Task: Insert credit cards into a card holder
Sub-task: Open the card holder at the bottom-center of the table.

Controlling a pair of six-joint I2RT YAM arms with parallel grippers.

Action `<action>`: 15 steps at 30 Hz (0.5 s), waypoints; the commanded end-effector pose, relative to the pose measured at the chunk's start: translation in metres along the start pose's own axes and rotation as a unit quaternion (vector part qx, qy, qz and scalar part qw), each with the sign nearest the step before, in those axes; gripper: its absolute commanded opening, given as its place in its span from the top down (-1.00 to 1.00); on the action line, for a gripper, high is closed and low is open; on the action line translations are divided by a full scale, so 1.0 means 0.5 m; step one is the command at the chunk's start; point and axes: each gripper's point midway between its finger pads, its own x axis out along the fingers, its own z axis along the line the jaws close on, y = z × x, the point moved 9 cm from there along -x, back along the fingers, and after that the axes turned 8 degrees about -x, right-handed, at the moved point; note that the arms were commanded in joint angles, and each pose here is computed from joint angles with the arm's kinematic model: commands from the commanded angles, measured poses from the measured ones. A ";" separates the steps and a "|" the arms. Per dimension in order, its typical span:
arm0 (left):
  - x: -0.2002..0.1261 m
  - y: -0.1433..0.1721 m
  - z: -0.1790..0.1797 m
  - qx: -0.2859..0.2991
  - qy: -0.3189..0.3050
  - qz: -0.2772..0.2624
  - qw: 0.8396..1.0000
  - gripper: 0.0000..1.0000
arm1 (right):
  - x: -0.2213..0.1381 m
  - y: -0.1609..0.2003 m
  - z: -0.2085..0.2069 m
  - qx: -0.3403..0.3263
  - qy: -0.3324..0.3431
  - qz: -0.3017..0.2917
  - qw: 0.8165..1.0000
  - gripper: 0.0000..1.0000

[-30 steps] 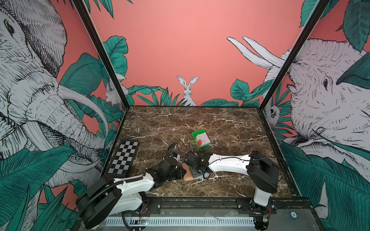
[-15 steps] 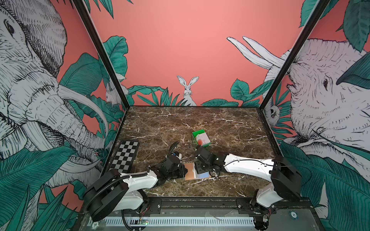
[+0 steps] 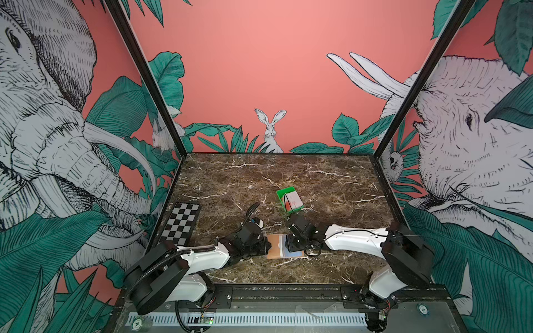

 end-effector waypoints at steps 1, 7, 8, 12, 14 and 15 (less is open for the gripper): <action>-0.008 -0.016 -0.029 0.015 0.010 -0.001 1.000 0.74 | 0.003 0.019 -0.015 0.012 0.005 0.012 1.000 0.24; -0.023 -0.034 -0.080 0.024 0.054 0.004 0.998 0.72 | -0.040 -0.003 -0.003 0.006 -0.031 -0.034 0.999 0.24; -0.024 -0.037 -0.087 0.025 0.057 0.005 0.998 0.71 | -0.043 -0.003 -0.003 0.006 -0.035 -0.036 0.999 0.24; -0.019 -0.040 -0.103 0.027 0.068 0.016 0.997 0.70 | -0.044 -0.006 -0.012 0.018 -0.044 -0.037 0.998 0.27; -0.009 -0.039 -0.101 0.025 0.067 0.023 0.997 0.70 | -0.035 -0.004 -0.018 0.027 -0.049 -0.030 0.998 0.30; -0.001 -0.037 -0.099 0.023 0.065 0.028 0.997 0.70 | -0.030 -0.001 -0.021 0.029 -0.051 -0.027 0.998 0.32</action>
